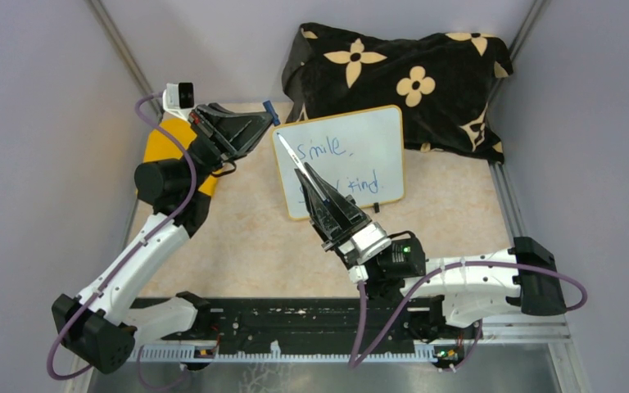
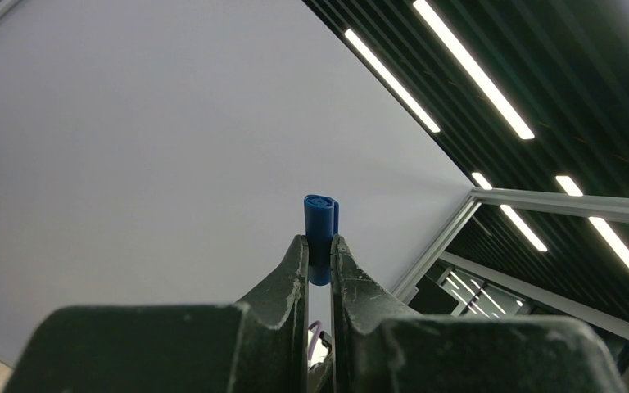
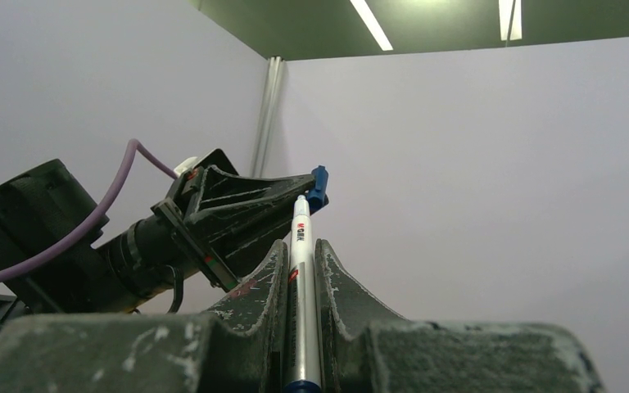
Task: Write a sentence on the whiteboard
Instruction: Close the whiteboard marker at the center of the board.
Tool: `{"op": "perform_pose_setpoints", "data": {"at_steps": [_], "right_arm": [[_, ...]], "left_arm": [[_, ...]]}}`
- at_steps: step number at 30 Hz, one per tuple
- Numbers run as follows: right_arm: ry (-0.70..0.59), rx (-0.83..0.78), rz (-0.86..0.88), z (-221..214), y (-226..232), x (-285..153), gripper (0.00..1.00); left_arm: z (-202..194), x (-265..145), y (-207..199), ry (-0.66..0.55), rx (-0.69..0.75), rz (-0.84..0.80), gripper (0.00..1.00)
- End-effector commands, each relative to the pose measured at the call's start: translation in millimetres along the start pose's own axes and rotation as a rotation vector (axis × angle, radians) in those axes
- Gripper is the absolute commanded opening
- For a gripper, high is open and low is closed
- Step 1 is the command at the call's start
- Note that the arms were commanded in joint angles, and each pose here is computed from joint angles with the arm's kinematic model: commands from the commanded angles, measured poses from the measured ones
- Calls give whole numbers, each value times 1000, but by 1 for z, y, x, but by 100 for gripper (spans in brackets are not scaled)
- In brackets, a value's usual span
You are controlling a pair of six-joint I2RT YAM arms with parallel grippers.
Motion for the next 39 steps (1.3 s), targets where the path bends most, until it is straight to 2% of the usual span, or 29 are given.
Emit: {"op": "perform_pose_setpoints", "data": {"at_steps": [1,17,39], "right_arm": [[-42,19,-30,16,-9,5,0],[-34,10,-41,14,-9,6,0],[-38,9,-51,14,-10,5,0]], "left_arm": [[1,2,-19,-2,37,-42,0],[1,0,-31,-4,61,-65,0],[-9,-1,-27,30,48,-60,0]]}}
Point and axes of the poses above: each gripper's point midway between its finger pads, its own x axis out along the fingers, its own y axis along the line the jaws close on, z = x × y, the point moved 3 cm from there along -x, back along the fingers, and after that the axes turned 1 degree about -x, right-handed, at the moved point
